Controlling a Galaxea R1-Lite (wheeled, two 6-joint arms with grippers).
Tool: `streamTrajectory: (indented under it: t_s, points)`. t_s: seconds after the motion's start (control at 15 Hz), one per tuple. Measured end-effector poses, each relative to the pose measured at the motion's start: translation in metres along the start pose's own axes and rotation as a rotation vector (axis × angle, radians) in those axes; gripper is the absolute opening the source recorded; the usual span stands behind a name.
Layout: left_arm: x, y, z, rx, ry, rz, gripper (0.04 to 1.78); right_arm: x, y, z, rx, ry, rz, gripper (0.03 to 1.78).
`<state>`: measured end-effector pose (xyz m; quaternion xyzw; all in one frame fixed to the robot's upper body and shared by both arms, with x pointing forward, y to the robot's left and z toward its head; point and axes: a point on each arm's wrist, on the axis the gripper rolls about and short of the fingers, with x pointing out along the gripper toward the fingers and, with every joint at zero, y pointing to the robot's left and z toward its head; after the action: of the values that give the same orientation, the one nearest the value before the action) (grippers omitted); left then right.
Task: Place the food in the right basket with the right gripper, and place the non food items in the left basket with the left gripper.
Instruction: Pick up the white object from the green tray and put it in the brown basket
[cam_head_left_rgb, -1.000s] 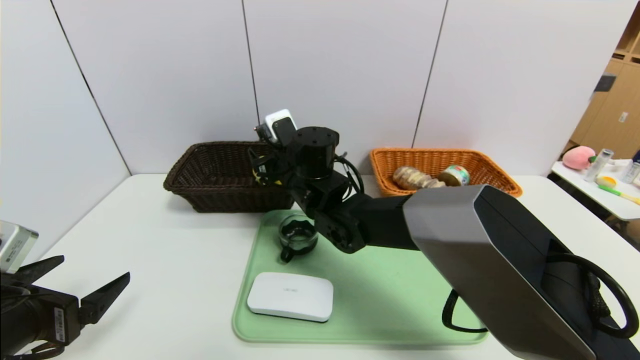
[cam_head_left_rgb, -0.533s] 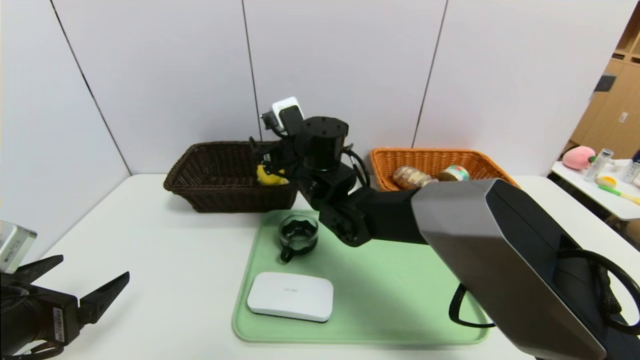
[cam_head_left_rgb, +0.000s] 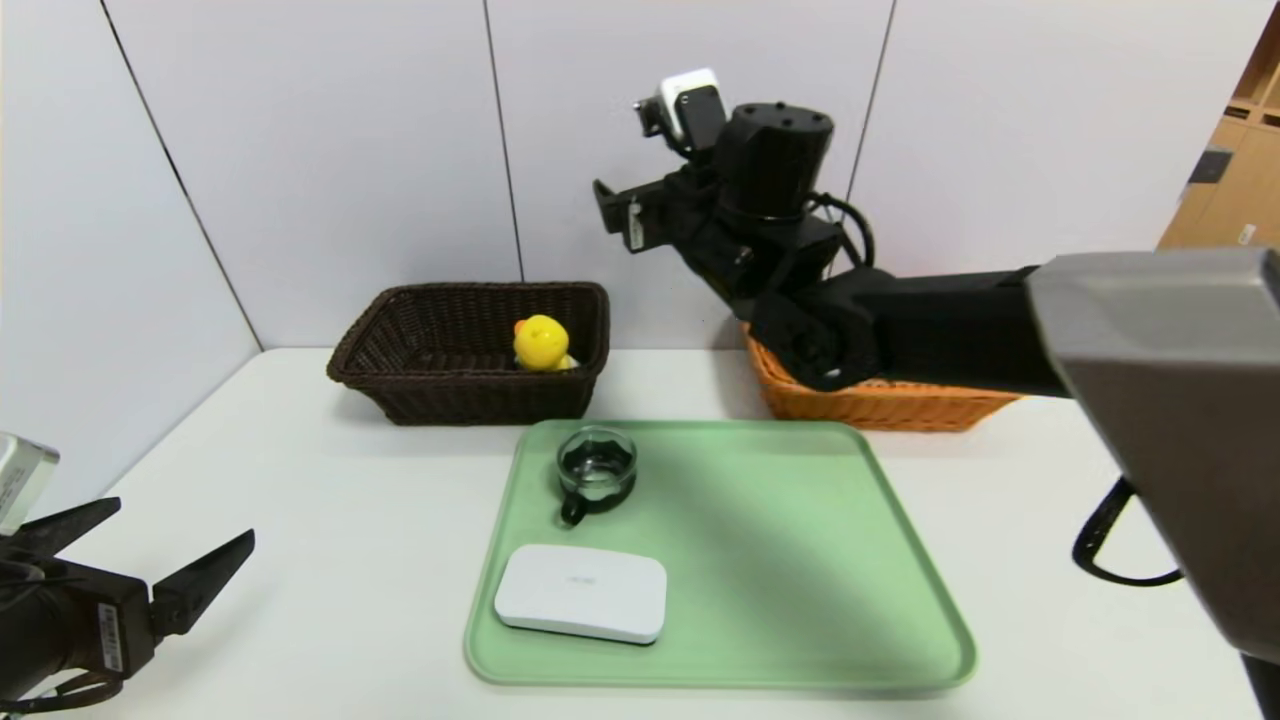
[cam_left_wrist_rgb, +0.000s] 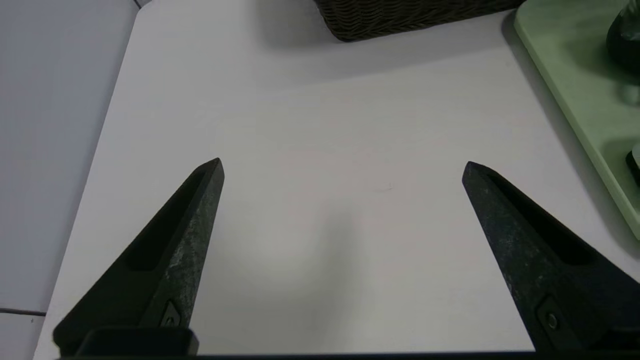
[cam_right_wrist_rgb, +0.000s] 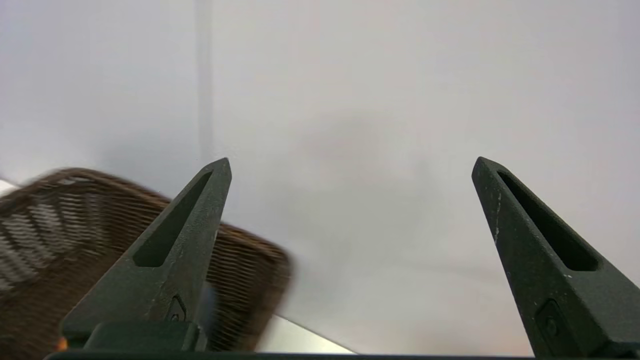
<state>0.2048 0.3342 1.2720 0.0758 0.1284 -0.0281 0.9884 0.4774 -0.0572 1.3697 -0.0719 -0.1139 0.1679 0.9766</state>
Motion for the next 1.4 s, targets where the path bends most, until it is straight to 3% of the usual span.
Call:
streamTrajectory:
  t_s: [0.27, 0.53, 0.73, 0.93, 1.2, 1.4]
  points:
    - [0.002, 0.001, 0.008, -0.019, -0.022, 0.003, 1.69, -0.03, -0.083, 0.014, -0.084, 0.105, -0.128, 1.68]
    - [0.004, 0.002, 0.01, -0.03, -0.02, 0.003, 1.69, -0.099, -0.172, 0.032, -0.125, 0.191, -0.313, 1.69]
    - [0.006, 0.003, 0.015, -0.029, -0.027, 0.002, 1.69, -0.169, -0.208, 0.03, -0.103, 0.265, -0.413, 1.69]
    - [0.011, 0.001, 0.02, -0.036, -0.033, -0.018, 1.69, -0.253, -0.205, 0.011, -0.027, 0.347, -0.452, 1.69]
    - [0.013, -0.008, 0.02, -0.049, -0.027, -0.091, 1.69, -0.338, -0.179, -0.02, 0.065, 0.401, -0.489, 1.69]
    - [0.015, -0.021, 0.031, 0.054, -0.059, -0.279, 1.69, -0.368, -0.168, -0.031, 0.081, 0.395, -0.503, 1.69]
